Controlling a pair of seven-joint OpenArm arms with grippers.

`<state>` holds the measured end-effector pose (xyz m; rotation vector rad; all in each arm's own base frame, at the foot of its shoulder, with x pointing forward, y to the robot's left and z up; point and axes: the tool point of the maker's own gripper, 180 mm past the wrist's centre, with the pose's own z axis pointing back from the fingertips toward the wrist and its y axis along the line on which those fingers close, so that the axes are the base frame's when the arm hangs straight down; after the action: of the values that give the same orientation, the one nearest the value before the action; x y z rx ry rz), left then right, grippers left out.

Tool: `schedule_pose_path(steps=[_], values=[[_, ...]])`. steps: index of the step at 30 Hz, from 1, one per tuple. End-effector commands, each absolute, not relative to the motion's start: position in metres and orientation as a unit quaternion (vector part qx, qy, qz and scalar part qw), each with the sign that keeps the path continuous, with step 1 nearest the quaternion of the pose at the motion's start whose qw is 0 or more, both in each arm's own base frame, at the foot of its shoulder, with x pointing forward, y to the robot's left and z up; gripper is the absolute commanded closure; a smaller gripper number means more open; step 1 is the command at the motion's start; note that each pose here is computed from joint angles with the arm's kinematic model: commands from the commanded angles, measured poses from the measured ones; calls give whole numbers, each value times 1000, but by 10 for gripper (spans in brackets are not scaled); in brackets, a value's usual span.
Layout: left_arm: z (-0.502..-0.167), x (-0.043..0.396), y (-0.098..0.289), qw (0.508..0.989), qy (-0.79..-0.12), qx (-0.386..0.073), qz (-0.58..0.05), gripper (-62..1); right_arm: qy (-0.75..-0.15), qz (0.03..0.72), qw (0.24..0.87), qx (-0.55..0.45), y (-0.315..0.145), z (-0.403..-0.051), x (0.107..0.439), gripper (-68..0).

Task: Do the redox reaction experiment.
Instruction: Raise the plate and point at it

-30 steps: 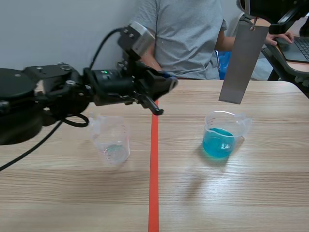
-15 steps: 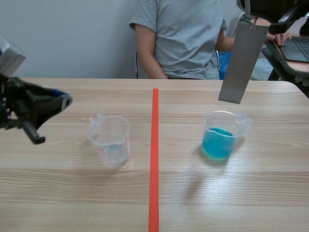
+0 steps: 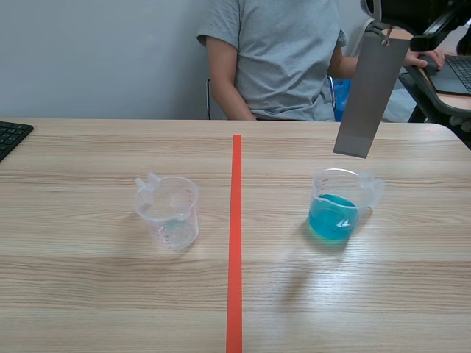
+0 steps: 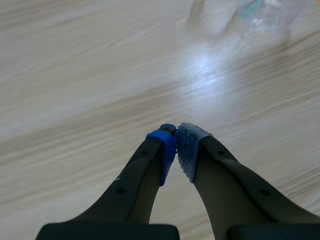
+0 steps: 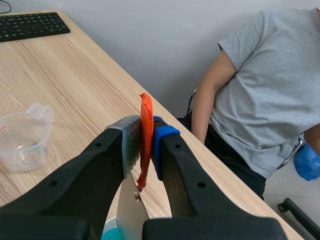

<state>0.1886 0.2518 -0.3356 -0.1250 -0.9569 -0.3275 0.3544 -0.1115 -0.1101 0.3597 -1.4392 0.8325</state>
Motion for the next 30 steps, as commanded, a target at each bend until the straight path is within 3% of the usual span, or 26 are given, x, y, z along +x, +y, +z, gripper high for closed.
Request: schedule_pose_path(steps=[1, 14, 30], values=[[-334, 187, 244, 869, -467, -67, -150, -51, -647, 372, 647, 157, -113, -99, 353, -13], [-362, 127, 240, 900, -424, -74, -69, -51, -646, 372, 647, 157, -113, -99, 353, -13], [-367, 118, 239, 905, -416, -74, -55, -51, -651, 373, 642, 155, -112, -95, 354, -13]])
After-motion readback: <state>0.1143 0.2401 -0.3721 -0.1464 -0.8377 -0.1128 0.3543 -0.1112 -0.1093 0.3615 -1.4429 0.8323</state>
